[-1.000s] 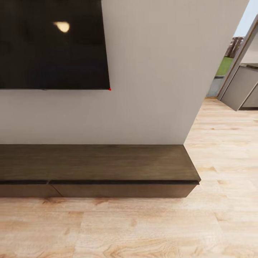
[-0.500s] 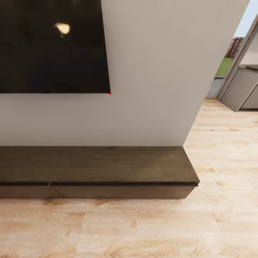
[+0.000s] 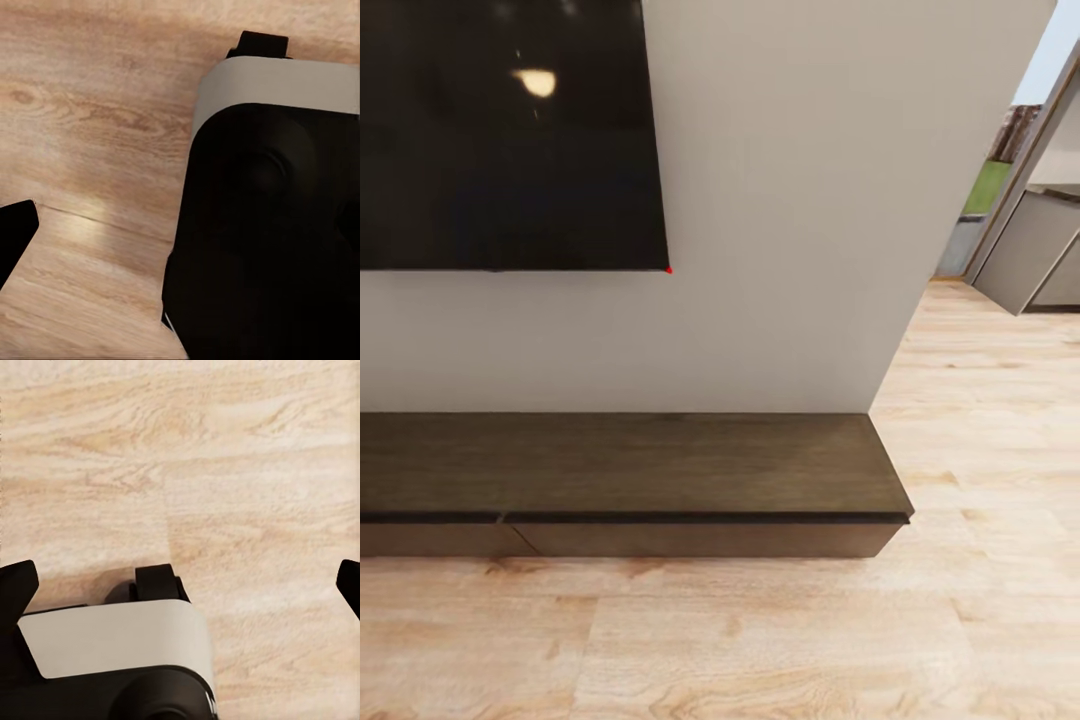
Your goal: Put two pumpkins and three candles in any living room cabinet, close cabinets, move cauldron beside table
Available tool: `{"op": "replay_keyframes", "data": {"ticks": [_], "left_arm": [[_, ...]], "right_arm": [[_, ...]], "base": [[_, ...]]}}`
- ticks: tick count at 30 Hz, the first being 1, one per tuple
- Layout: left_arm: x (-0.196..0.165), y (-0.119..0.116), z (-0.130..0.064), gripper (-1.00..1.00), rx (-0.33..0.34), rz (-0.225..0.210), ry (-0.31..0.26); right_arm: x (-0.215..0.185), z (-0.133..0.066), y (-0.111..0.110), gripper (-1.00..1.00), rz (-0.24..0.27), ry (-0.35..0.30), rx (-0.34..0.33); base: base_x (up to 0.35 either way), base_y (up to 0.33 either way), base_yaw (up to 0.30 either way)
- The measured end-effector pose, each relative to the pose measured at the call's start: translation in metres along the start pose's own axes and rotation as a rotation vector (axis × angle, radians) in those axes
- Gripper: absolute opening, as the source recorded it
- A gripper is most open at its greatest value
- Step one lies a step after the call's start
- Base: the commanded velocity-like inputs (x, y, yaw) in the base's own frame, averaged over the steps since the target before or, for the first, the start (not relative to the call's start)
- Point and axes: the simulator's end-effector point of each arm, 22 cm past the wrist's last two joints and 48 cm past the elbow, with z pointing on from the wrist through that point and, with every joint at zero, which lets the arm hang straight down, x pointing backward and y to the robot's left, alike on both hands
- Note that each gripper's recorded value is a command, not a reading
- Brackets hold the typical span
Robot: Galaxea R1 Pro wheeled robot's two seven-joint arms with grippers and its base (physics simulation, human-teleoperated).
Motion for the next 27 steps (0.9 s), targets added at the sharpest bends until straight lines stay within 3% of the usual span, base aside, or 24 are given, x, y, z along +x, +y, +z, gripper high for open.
{"op": "replay_keyframes", "data": {"ticks": [27], "left_arm": [[0.078, 0.023, -0.040, 1.00, -0.013, 0.027, 0.090]], "right_arm": [[-0.010, -0.042, -0.007, 1.00, 0.000, 0.001, 0.000]], "base": [[0.000, 0.000, 0.000]]}}
